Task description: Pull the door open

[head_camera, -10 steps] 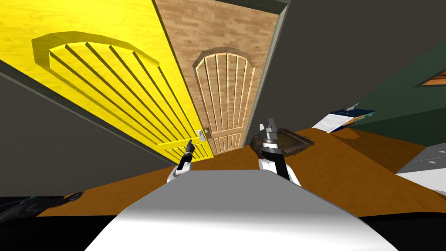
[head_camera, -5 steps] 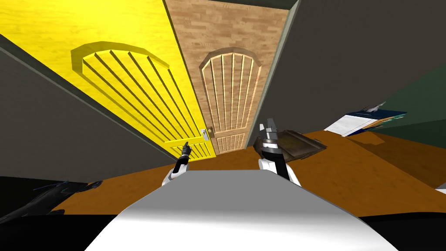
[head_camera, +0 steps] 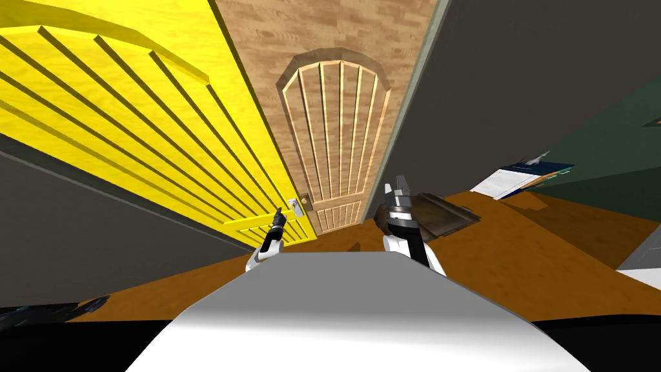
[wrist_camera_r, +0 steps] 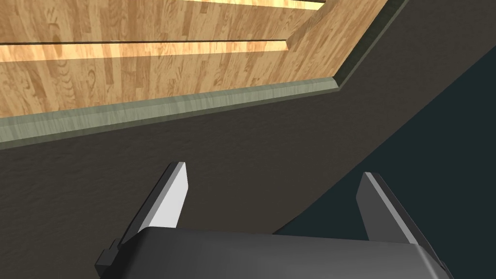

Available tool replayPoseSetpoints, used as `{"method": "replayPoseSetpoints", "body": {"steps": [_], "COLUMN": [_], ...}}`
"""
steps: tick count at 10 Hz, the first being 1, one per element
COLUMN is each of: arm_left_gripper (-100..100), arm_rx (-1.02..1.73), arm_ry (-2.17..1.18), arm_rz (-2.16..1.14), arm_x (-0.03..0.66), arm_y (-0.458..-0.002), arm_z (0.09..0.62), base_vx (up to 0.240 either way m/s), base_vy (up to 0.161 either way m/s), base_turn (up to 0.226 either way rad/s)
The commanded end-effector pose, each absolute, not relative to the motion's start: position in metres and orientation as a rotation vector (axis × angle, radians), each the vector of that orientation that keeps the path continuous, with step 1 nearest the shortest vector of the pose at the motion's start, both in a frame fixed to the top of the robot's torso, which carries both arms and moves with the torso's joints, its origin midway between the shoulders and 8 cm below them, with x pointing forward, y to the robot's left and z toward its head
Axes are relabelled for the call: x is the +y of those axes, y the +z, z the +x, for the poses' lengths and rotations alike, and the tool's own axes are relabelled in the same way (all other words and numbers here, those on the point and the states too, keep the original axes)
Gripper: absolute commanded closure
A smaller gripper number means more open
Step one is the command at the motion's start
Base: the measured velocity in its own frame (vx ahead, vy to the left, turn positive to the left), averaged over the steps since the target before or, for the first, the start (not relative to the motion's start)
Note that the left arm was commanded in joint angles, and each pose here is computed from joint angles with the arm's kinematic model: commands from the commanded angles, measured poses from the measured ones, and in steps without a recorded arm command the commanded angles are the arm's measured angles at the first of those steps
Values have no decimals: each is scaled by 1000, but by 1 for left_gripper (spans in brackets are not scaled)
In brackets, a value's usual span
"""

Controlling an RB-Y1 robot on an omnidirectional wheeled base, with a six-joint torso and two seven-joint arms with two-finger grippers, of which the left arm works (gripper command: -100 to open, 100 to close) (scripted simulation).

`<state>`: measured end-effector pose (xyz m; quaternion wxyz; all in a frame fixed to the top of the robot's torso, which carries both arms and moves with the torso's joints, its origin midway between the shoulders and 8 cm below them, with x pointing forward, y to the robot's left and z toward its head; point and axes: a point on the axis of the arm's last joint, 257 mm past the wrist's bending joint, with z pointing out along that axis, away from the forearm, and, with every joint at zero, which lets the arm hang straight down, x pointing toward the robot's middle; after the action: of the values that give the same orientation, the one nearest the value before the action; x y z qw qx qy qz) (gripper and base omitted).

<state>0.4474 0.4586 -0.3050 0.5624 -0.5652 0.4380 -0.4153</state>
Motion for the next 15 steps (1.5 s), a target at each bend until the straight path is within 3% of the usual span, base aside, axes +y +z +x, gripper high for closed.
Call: {"method": "replayPoseSetpoints", "body": {"steps": [1,2,3,8,10,11,15], "arm_left_gripper": [-100,-100,100,100,100,-100,-100], "arm_rx": [1032,1033,1033,1033,1041,1044,1062], "arm_ry": [-1007,-995,-995,-995,-974,-993,-1055], "arm_rz": [-1317,-1323,-1323,-1323,-1335,-1326,-1299], "arm_x": [445,452,452,452,461,452,425], "arm_y": [-299,-301,-301,-301,-308,-305,-297], "arm_z": [458,455,455,455,445,447,451], "base_vx": [207,93,-11,-18,-177,-196,-206], "base_vy": [-104,-49,5,7,101,24,-85], "base_turn": [-119,-16,18,-7,64,-24,-61]}}
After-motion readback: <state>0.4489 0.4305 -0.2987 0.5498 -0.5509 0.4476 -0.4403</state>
